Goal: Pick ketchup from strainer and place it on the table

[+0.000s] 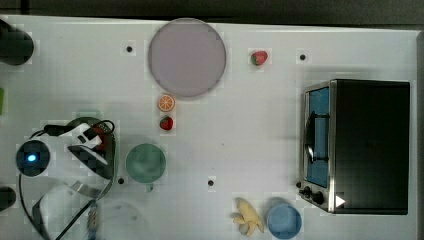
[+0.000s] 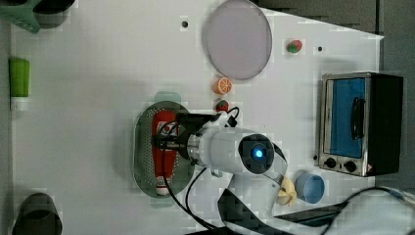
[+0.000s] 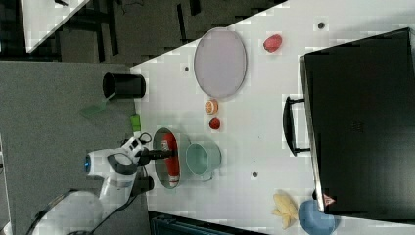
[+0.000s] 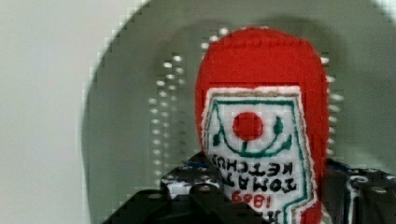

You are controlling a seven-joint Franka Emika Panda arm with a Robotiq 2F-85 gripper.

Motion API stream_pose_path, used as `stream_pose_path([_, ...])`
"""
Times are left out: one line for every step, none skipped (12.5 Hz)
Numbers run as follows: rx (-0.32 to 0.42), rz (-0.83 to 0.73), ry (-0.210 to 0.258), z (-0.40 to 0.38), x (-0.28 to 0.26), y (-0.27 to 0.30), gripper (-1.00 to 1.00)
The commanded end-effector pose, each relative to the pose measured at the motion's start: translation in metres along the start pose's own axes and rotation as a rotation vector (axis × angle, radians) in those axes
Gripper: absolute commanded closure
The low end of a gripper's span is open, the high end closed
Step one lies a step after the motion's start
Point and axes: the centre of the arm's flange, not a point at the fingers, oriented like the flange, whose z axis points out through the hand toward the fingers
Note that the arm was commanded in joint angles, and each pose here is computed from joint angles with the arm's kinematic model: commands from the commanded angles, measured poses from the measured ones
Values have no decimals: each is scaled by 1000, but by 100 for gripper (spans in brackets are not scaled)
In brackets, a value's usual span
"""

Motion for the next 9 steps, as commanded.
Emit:
stream_pose_path([24, 100, 78, -95, 8, -23, -19])
stream_pose_path([32, 146, 75, -118, 11, -22, -19])
stream_pose_path([44, 191, 71, -140, 18, -17, -19])
stream_pose_path([53, 223, 70, -162, 27, -9, -19])
stream_pose_path([54, 227, 75, -182, 41, 2, -19])
stream_pose_path([33, 208, 81, -201, 56, 19, -19])
stream_pose_path([-3, 183, 76, -218, 73, 41, -19])
stream_pose_path([-34, 168, 62, -233, 91, 65, -19])
stream_pose_path([-59, 166, 43, -245, 108, 92, -19])
